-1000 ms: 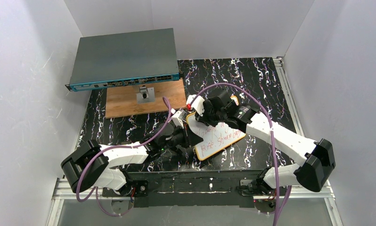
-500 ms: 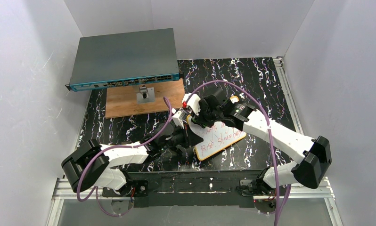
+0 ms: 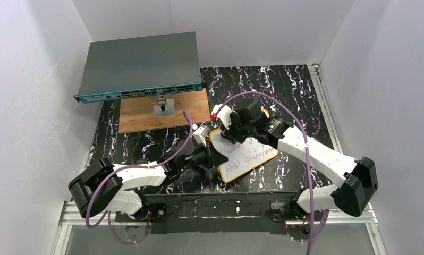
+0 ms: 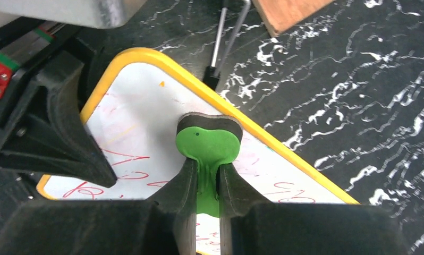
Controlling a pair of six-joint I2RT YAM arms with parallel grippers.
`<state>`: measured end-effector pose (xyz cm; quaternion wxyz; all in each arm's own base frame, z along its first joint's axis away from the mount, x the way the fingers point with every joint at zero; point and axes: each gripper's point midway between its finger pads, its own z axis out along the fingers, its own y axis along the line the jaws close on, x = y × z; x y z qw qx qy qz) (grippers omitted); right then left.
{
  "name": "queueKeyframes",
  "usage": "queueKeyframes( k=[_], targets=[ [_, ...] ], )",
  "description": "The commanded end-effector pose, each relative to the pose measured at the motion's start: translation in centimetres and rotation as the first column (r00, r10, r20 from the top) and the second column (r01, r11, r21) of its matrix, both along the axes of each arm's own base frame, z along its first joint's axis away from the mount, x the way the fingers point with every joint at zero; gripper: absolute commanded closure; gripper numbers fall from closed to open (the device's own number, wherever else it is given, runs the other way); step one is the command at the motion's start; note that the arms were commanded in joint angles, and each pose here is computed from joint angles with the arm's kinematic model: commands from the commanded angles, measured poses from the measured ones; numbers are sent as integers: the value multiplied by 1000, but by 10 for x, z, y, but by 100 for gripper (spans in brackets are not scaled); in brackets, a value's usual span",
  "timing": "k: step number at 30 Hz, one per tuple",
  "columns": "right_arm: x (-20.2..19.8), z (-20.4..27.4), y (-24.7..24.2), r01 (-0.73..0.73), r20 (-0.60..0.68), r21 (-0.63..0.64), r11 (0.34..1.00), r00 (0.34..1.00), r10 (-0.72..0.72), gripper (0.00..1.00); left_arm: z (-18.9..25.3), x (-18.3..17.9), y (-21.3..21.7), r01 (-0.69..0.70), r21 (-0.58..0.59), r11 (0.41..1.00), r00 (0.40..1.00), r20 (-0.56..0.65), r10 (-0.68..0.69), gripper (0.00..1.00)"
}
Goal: Erase the whiteboard
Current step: Erase the whiteboard at the center of the board.
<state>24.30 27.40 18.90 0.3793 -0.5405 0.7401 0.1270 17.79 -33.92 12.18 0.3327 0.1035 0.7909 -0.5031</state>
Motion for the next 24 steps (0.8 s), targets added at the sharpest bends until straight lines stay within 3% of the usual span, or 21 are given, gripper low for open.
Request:
queueKeyframes(
  k=[1, 8, 15, 24],
  targets=[
    [-33, -8, 15, -136, -121, 80, 987, 982, 145, 99, 37, -8, -9, 68, -92, 993, 989, 135, -55, 100],
    [-35, 14, 47, -142, -112, 123, 982, 981, 156, 99, 33, -5, -12, 59, -86, 995, 993, 110, -49, 100],
    [20, 22, 37, 146, 41, 93, 985, 988, -150, 99, 31, -4, -12, 56, -82, 995, 993, 105, -48, 100],
    [30, 3, 9, 200, 89, 27, 979, 975, -202, 99, 32, -5, -9, 52, -84, 995, 993, 113, -42, 100]
  ],
)
